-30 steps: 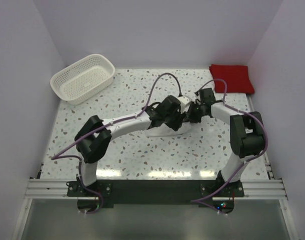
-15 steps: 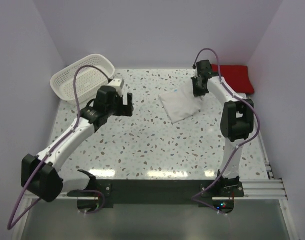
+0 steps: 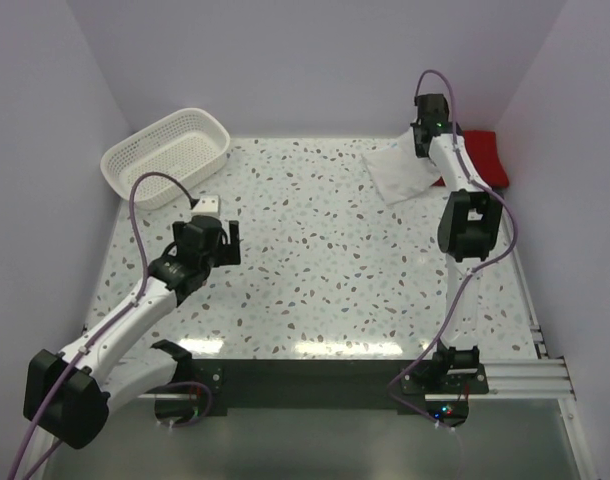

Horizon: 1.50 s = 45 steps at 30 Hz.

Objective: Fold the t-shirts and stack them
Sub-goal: Neatly place the folded tshirt to the corner

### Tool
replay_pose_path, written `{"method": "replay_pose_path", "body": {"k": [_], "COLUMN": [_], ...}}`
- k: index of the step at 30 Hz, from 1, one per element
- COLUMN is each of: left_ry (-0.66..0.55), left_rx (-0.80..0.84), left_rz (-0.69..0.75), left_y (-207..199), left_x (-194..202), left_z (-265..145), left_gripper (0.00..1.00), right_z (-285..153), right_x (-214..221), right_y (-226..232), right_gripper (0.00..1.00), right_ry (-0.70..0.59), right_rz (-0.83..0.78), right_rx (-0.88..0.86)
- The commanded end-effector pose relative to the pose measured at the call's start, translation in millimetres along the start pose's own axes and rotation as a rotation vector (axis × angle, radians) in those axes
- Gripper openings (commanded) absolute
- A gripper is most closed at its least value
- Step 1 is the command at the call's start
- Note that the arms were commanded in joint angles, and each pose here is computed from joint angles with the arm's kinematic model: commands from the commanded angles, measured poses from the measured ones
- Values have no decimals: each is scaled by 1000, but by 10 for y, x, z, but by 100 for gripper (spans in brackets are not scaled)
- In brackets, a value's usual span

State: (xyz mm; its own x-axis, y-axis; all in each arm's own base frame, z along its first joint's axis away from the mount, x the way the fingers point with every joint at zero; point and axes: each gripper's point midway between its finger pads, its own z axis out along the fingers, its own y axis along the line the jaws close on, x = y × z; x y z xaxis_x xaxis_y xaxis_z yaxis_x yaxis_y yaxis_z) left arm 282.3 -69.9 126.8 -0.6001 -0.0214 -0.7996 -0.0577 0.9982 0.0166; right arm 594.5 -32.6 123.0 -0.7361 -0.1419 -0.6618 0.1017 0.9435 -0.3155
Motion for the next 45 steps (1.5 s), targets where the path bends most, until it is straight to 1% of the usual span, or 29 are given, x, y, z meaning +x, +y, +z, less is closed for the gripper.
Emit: {"method": "replay_pose_path", "body": {"k": [1, 5, 9, 10, 11, 15, 22, 29, 34, 36, 37, 40, 41, 43, 44, 45], "left_ry": [-73, -60, -48, -46, -43, -31, -23, -9, 0, 3, 4, 7, 7, 6, 5, 4], "left_rx": [-73, -79, -75, -74, -72, -71, -72, -68, -70, -72, -72, -69, -68, -68, -66, -64], "left_rz": [-34, -21, -12, -10, -8, -2, 3, 11, 18, 18, 19, 19, 19, 19, 18, 17], "left_y": [96, 97, 80, 76, 71, 62, 59, 44, 37, 43, 41, 34, 32, 30, 28, 25], "left_x": [-210, -176, -154, -150, -142, -121, -100, -70, -52, -43, -43, -41, -41, -47, -50, -52], "left_z": [22, 55, 82, 88, 93, 111, 127, 152, 169, 174, 178, 182, 182, 181, 178, 176], "left_gripper": [99, 99, 99, 99, 99, 98, 98, 98, 98, 98, 98, 98, 98, 98, 98, 98], "right_z": [-85, -153, -239, -228, -226, -184, 34, 240, 383, 408, 425, 369, 351, 278, 237, 219], "right_x": [-458, -686, -877, -863, -882, -905, -764, -657, -424, -381, -373, -375, -387, -403, -413, -407], "right_y": [-441, -754, -914, -1113, -1206, -1419, -1650, -1791, -1863, -1893, -1884, -1973, -1992, -2031, -2033, -2011], "right_gripper": [0, 0, 0, 0, 0, 0, 0, 0, 2, 8, 10, 21, 33, 49, 66, 72], "right_ry": [-134, -215, -272, -273, -285, -302, -284, -268, -209, -204, -202, -207, -214, -217, -216, -214], "right_rz": [-10, -15, 15, 43, 59, 86, 88, 41, 30, 36, 32, 56, 66, 91, 100, 105], "right_rx": [170, 262, 297, 323, 336, 362, 398, 513, 611, 647, 651, 711, 724, 743, 742, 736]}}
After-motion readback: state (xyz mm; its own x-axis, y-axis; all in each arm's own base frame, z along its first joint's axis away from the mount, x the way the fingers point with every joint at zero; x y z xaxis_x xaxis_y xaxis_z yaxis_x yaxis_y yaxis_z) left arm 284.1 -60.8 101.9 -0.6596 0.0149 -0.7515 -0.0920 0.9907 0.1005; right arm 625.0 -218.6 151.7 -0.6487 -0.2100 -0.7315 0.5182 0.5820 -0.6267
